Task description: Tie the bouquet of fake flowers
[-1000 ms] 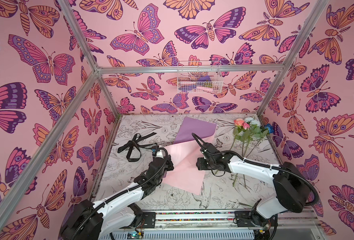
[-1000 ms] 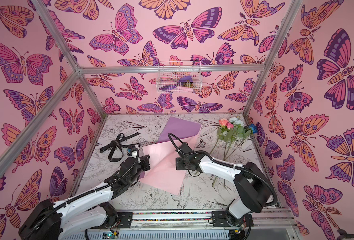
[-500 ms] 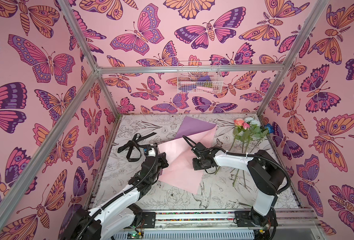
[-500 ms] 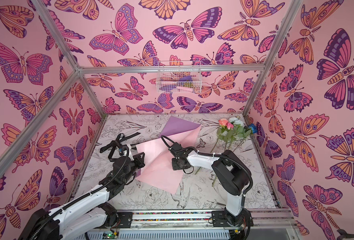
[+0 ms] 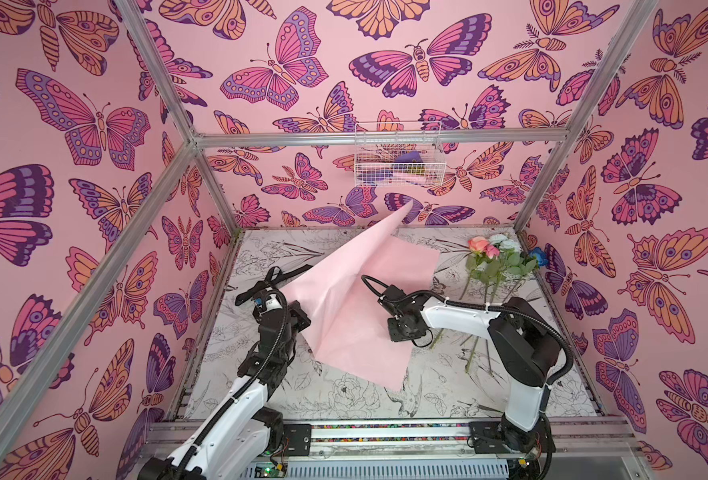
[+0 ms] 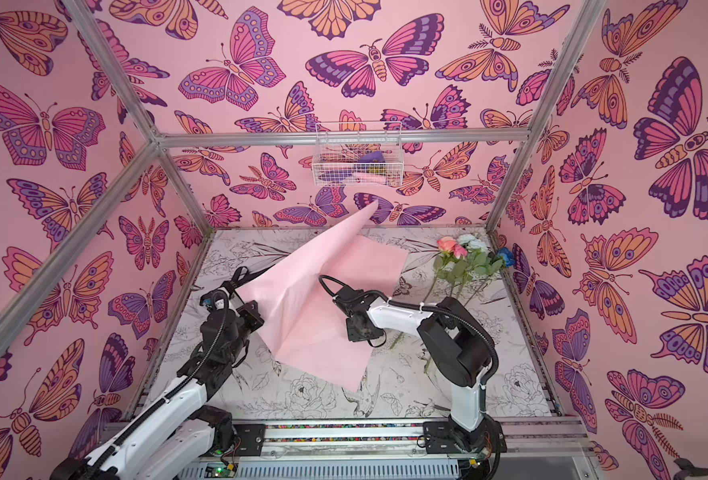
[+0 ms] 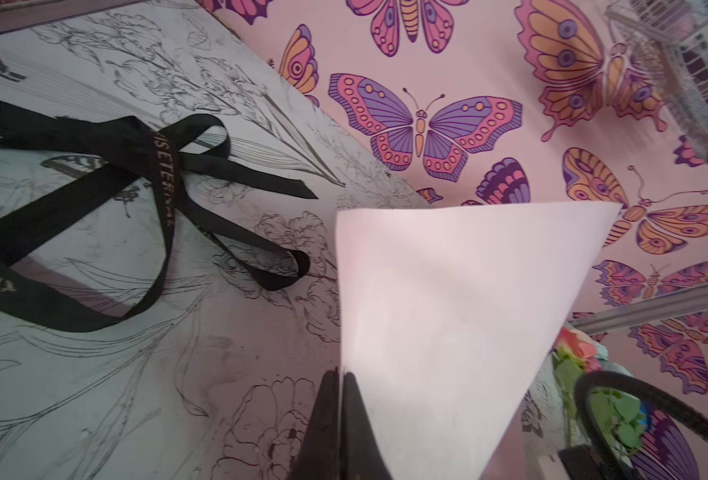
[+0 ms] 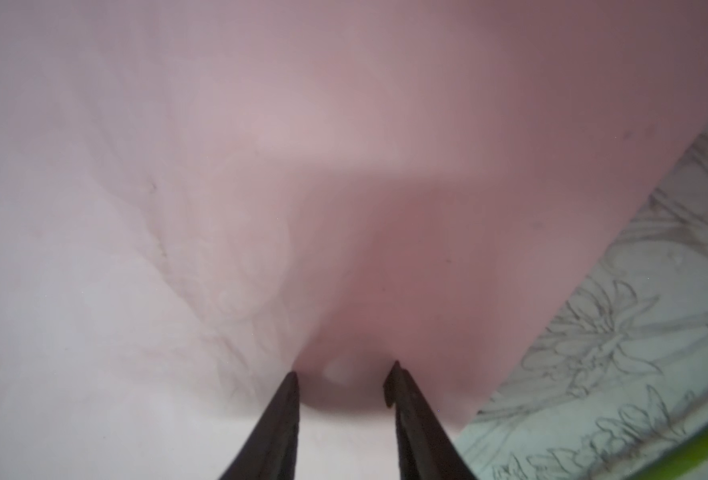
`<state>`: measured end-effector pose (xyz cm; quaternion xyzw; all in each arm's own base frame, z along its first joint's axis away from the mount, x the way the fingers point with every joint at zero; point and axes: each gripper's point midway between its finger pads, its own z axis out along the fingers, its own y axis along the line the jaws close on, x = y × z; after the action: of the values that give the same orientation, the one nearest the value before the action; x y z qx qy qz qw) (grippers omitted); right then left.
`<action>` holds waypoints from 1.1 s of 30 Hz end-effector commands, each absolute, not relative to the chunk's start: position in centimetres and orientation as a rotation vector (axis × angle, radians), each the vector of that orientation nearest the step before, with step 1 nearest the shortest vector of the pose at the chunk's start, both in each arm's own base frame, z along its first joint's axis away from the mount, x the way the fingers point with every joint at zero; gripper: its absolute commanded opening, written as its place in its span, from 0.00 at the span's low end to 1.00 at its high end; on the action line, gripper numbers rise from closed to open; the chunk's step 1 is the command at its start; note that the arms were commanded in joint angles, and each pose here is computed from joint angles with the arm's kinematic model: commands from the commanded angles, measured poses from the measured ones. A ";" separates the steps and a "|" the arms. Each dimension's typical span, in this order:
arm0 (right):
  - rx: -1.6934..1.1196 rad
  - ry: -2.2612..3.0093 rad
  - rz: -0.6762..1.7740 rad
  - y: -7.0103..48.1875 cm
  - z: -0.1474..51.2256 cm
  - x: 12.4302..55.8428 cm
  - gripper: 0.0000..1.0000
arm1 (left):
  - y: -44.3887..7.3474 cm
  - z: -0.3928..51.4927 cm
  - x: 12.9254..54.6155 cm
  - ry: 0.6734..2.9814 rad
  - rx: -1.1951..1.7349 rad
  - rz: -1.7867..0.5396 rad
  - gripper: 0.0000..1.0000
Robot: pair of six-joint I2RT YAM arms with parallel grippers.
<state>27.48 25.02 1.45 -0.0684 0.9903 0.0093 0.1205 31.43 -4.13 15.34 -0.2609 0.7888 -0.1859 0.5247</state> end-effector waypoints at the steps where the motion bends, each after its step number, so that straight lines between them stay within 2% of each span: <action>1: -0.168 3.136 -0.281 18.9 -1.9 21.2 0.38 | -3.4 14.7 32.0 1.911 -0.626 -0.410 0.00; 10: 0.025 3.232 -0.113 18.5 -2.1 17.3 0.38 | -4.3 15.1 34.9 1.904 -0.582 -0.460 0.00; 20: 0.119 3.296 0.039 19.2 -1.6 14.2 0.37 | -3.8 15.4 37.3 1.891 -0.558 -0.406 0.00; 25: 0.144 3.316 0.127 20.2 -1.2 13.1 0.37 | -3.8 13.2 38.9 1.927 -0.583 -0.414 0.00; 33: 0.148 3.275 0.072 19.7 -0.4 13.5 0.40 | -3.1 9.7 38.6 1.956 -0.677 -0.403 0.00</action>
<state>16.75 22.72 1.53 0.0303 0.9953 0.0919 -0.0074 38.68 -3.49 10.12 -0.2638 0.8166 -0.1610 0.4875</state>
